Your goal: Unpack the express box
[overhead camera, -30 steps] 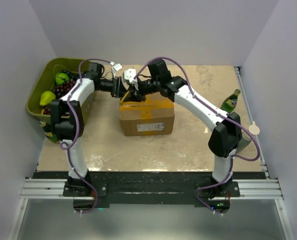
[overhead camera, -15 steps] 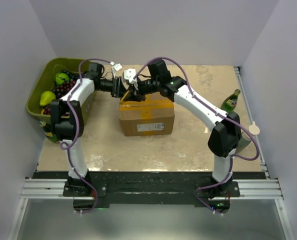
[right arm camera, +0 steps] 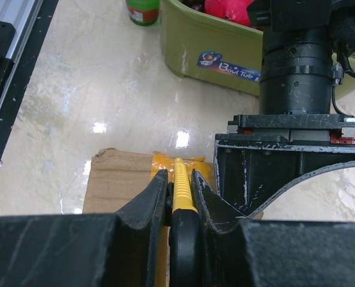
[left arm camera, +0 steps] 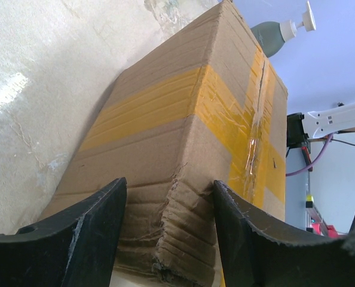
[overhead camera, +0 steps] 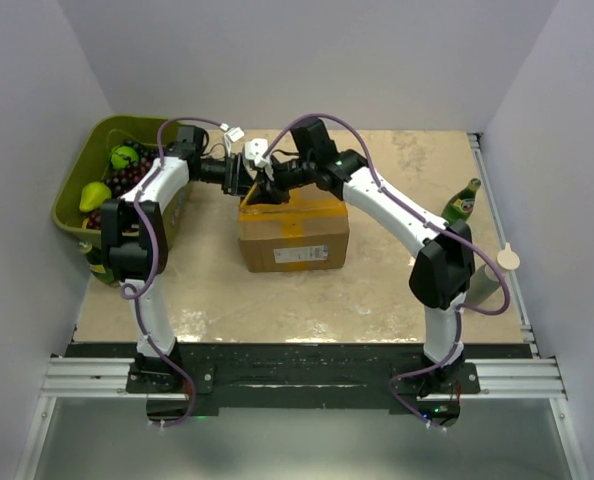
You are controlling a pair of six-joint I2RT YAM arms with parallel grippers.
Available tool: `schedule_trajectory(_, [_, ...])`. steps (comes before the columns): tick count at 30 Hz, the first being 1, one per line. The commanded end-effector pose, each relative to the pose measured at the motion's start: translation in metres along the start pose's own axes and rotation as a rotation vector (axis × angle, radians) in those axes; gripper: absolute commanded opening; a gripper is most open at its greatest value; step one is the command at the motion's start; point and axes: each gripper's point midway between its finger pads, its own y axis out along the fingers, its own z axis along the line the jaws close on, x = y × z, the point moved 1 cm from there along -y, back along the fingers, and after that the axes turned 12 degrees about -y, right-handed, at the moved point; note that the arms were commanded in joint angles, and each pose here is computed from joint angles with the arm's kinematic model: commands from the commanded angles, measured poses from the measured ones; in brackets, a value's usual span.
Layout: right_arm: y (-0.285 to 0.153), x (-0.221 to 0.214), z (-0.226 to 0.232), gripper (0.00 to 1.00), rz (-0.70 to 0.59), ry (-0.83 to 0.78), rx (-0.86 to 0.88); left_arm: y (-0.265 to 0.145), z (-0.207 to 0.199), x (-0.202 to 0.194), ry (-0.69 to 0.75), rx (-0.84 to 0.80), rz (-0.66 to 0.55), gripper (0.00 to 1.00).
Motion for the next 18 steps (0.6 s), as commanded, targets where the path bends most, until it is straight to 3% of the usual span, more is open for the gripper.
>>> schedule_trajectory(1, [-0.010, 0.009, -0.004, 0.00, 0.032, -0.019, -0.013, 0.004, 0.028, -0.013, -0.045, 0.101, 0.019, 0.62])
schedule_trajectory(6, [-0.020, -0.003, 0.003, 0.00, 0.097, 0.053, 0.042, 0.005, 0.030, -0.012, -0.042, 0.101, 0.020, 0.62])
schedule_trajectory(18, [-0.040, -0.023, -0.016, 0.00, 0.129, 0.099, -0.019, 0.005, 0.032, -0.010, -0.041, 0.104, 0.019, 0.62])
